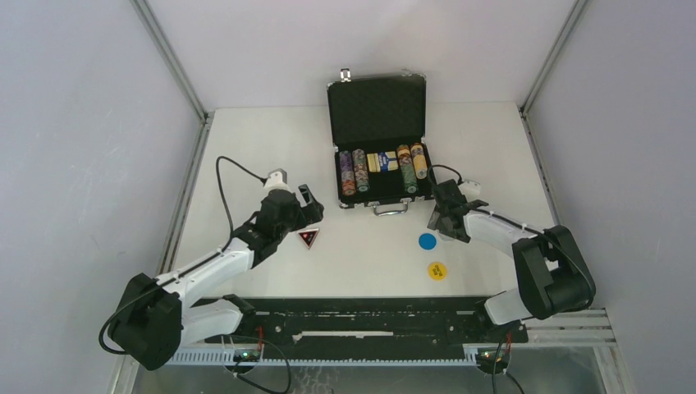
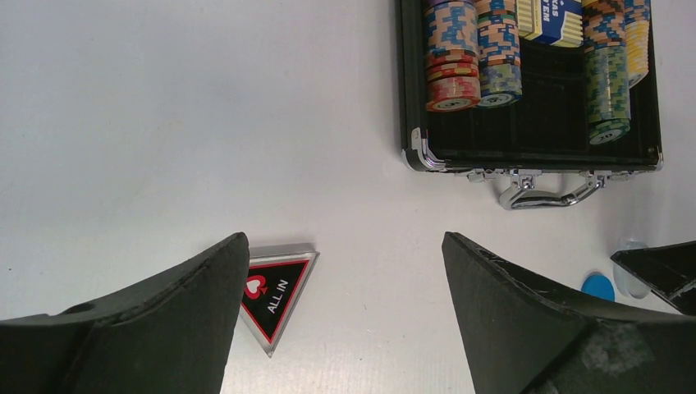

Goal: Pack up texas hold em set

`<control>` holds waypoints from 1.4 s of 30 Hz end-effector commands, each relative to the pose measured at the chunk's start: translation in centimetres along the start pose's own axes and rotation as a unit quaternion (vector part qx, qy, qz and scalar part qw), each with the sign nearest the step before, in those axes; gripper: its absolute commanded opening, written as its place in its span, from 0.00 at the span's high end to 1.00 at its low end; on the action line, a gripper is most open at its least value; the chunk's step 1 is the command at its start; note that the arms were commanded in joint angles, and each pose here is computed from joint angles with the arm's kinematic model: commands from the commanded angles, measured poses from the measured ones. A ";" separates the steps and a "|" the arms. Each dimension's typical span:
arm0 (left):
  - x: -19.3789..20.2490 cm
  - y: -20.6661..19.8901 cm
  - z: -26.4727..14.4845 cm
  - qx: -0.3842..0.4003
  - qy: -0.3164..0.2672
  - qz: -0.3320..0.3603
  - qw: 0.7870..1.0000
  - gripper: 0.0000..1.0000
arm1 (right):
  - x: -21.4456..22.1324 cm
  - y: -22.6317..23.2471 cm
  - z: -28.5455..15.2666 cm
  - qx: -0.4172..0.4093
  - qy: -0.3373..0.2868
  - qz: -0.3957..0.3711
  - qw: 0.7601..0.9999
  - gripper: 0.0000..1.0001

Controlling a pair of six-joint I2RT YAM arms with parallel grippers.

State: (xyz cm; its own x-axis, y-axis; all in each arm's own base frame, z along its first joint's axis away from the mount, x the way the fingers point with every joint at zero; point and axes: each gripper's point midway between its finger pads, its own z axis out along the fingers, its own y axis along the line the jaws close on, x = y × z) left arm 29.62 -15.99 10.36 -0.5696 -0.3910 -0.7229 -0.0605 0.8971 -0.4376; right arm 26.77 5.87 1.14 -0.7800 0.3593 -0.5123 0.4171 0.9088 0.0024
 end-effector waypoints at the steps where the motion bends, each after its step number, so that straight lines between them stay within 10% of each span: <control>1: -1.5 -1.2 -0.2 0.017 -0.017 -0.014 1.000 0.08 | 0.4 0.2 -0.1 0.016 0.010 -0.016 1.000 0.26; 23: -1.3 -1.4 -0.2 0.020 -0.012 -0.015 1.000 0.08 | -4.6 3.6 -5.1 -0.047 -0.064 -0.015 0.997 0.44; 42: -1.6 -1.1 -0.2 0.009 -0.016 -0.023 1.000 0.09 | -10.2 20.5 -4.9 -0.124 -0.085 -0.108 0.983 0.45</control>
State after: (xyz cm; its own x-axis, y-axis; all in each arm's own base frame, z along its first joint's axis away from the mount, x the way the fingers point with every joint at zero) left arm 29.47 -16.07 10.24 -0.5756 -0.4095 -0.7078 -0.0755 0.8885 -0.4526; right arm 38.66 20.38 9.03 -0.7671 0.1552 -0.6225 0.1462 0.9871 0.0659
